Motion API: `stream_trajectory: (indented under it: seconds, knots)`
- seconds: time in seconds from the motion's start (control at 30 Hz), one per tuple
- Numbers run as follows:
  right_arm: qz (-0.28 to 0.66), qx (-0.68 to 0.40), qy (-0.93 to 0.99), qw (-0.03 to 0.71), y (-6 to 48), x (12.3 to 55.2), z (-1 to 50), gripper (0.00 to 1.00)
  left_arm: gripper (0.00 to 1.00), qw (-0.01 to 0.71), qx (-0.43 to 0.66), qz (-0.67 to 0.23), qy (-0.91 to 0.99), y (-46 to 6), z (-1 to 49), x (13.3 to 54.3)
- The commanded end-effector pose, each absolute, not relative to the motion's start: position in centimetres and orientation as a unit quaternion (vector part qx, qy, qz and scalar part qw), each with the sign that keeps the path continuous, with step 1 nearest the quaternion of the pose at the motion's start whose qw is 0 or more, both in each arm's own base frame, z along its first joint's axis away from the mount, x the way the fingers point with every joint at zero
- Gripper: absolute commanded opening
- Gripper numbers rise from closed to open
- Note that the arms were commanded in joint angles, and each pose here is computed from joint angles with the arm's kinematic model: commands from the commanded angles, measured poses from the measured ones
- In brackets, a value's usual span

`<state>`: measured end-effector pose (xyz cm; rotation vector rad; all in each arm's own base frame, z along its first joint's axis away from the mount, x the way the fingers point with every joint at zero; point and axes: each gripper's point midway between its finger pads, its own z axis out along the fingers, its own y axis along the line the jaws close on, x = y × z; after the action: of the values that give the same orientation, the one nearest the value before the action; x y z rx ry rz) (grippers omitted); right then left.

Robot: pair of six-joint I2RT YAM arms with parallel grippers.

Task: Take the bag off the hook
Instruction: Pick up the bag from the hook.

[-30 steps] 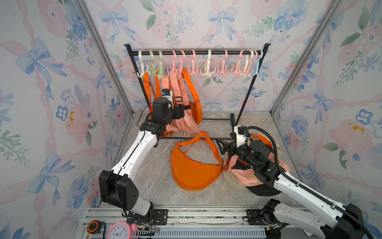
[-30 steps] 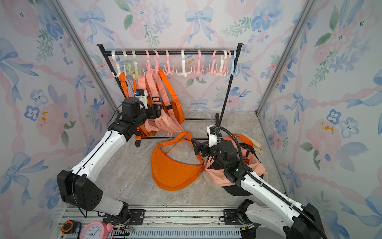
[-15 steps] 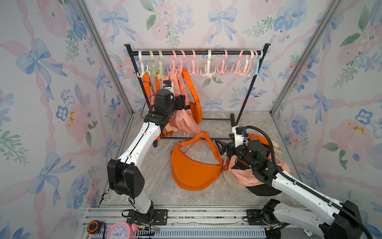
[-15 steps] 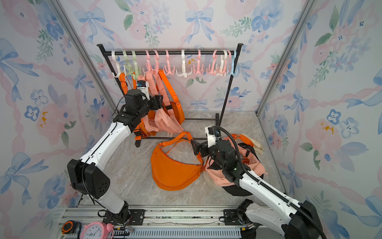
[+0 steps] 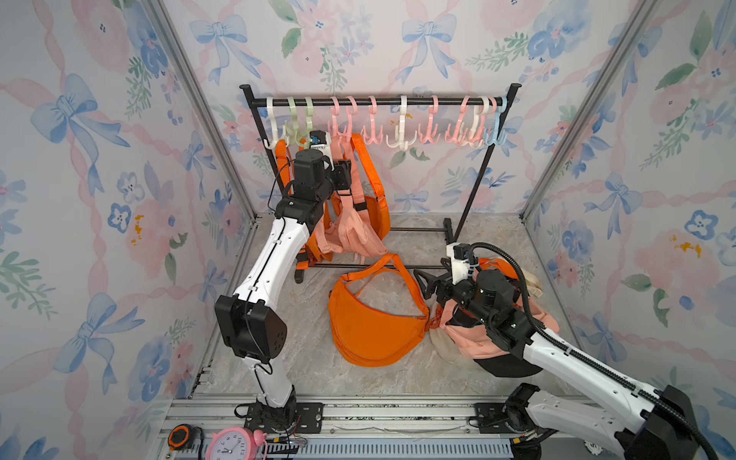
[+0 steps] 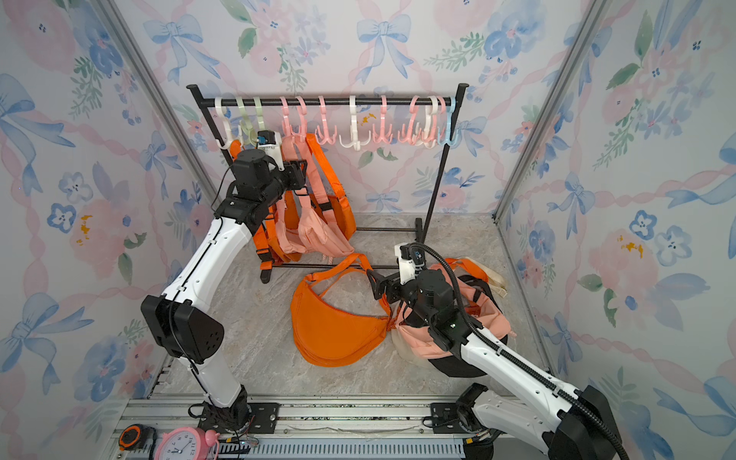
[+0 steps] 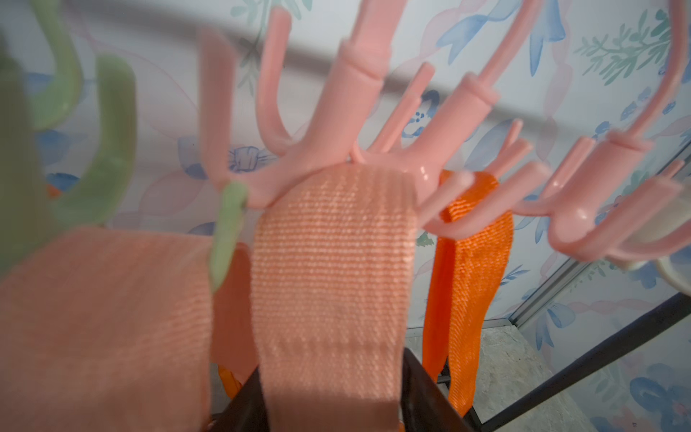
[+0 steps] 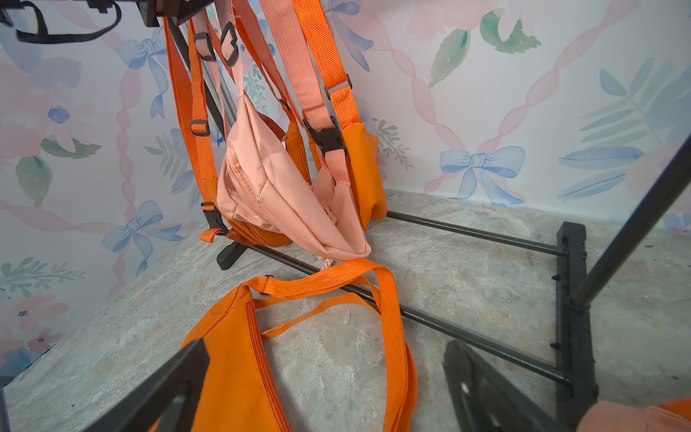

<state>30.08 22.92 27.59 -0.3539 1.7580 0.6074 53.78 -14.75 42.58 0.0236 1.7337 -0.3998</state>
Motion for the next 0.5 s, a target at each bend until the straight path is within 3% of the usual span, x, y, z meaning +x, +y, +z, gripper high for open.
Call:
stream_trajectory:
  seconds: [0.0, 0.17, 0.27, 0.47]
  knots:
    - [0.258, -0.159, 0.755, 0.582, 23.0, 29.9, 27.1, 1.00, 0.41, 0.620, 0.019, -0.174, 0.764, -14.8, 42.0, 53.9]
    - [0.261, -0.159, 0.753, 0.582, 23.2, 30.0, 27.2, 1.00, 0.21, 0.621, 0.021, -0.176, 0.764, -14.7, 42.2, 53.5]
    - [0.268, -0.158, 0.749, 0.585, 23.6, 30.3, 27.7, 1.00, 0.02, 0.624, 0.023, -0.180, 0.760, -14.7, 42.8, 53.1]
    - [0.291, -0.171, 0.732, 0.592, 25.8, 31.8, 30.2, 1.00, 0.00, 0.634, 0.028, -0.181, 0.752, -14.5, 44.2, 52.1]
